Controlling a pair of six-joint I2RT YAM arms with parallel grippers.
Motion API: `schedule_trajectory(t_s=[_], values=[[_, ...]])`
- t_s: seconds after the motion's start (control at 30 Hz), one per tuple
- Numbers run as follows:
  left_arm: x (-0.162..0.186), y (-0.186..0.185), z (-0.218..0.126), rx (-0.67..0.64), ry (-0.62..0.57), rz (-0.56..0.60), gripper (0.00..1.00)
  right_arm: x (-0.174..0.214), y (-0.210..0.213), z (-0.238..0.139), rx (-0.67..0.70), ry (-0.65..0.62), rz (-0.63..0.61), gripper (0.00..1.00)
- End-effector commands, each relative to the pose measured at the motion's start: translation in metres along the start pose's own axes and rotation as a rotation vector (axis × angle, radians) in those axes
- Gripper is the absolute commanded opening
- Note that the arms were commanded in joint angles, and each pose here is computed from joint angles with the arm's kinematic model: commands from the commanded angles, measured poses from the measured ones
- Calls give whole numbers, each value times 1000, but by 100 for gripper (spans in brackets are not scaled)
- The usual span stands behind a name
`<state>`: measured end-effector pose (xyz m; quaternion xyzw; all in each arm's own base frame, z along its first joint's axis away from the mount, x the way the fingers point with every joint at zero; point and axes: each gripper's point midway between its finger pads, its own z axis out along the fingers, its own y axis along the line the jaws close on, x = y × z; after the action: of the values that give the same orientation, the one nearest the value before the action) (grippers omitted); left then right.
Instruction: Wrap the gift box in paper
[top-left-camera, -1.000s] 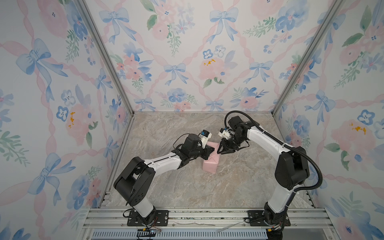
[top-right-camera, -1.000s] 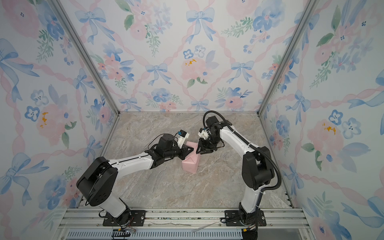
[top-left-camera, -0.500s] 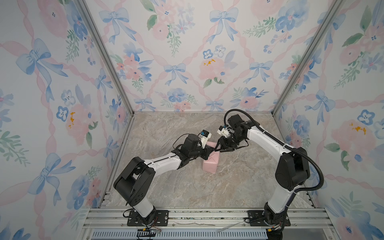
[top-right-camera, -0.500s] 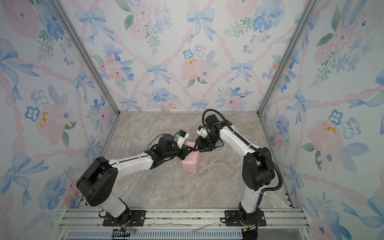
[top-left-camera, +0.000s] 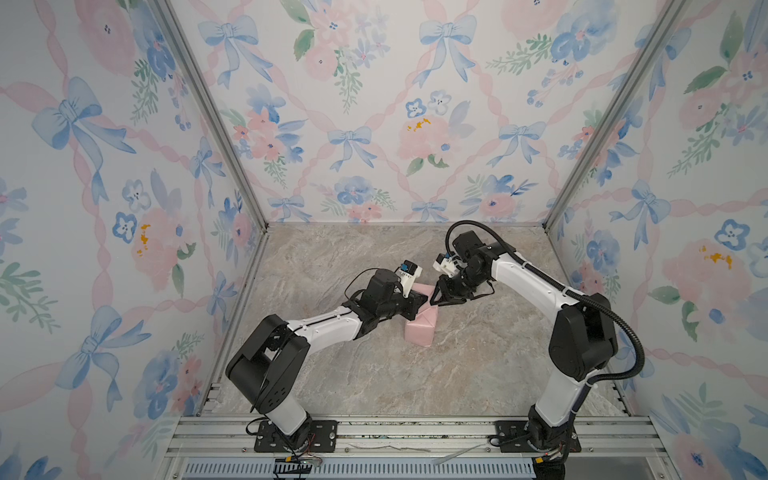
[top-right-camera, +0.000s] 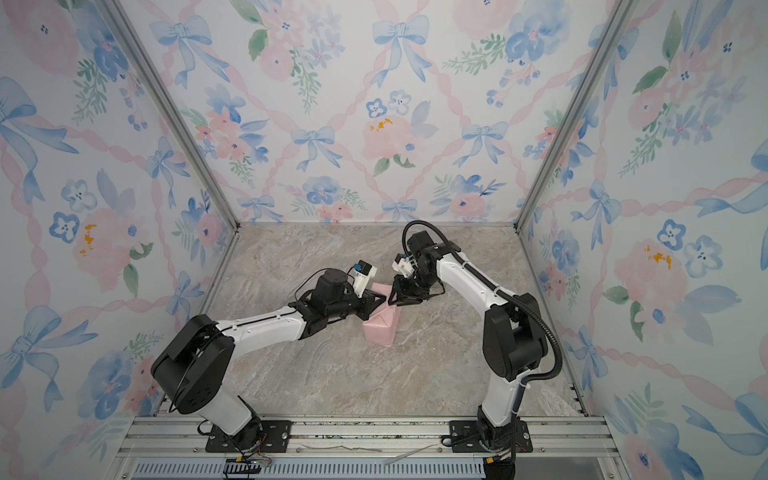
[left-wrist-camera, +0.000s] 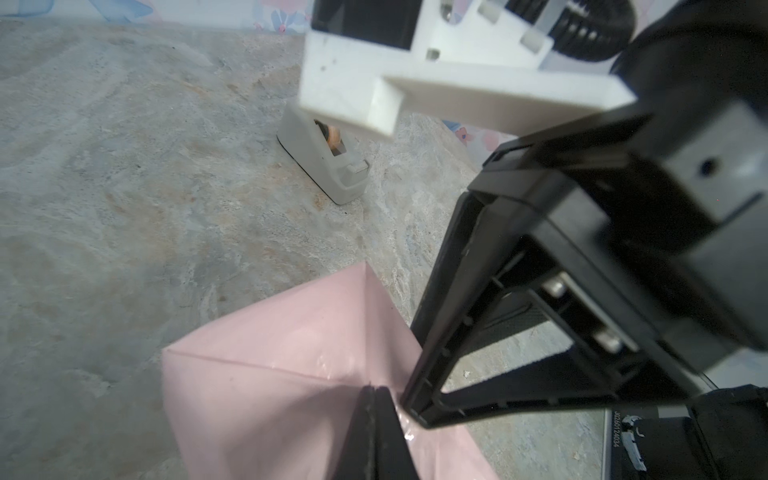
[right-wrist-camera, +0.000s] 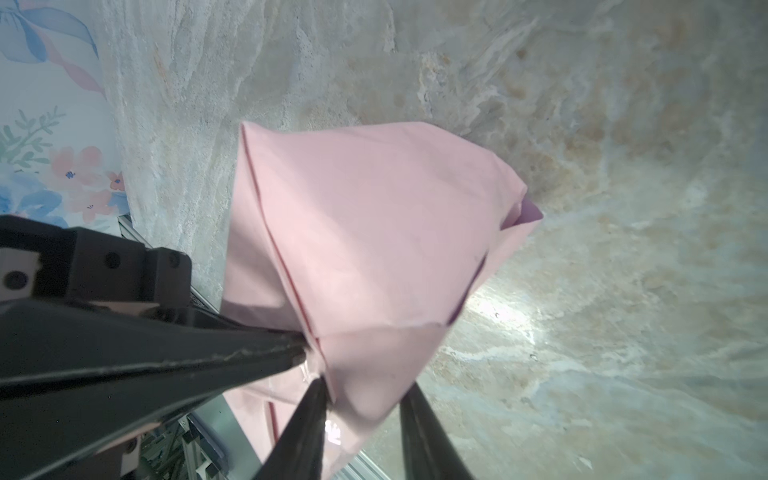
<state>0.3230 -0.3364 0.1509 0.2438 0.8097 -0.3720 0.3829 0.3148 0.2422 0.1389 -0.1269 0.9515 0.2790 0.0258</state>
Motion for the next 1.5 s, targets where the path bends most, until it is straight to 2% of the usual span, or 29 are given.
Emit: schedule_trajectory(t_s=[0.0,0.27,0.43,0.6,1.1,1.27,1.47], values=[[19,13,-7,-64,55,-25,3,-5,0,-24,46,-108,-23,43],[2,6,-22,-56,9,-19,8,-12,-8,-71,58,-422,-12,45],[-19,-8,-33,-24,-44,-11,10,5,-19,-68,34,-511,33,46],[-23,-13,-33,-12,-47,-6,9,19,-29,-51,4,-534,86,46],[24,28,-20,-149,103,-80,6,22,-40,-36,59,-542,113,46],[28,50,-34,-220,102,-112,6,20,-38,-35,58,-537,112,46],[28,94,-68,-353,76,-183,8,17,-36,-32,57,-527,106,46]])
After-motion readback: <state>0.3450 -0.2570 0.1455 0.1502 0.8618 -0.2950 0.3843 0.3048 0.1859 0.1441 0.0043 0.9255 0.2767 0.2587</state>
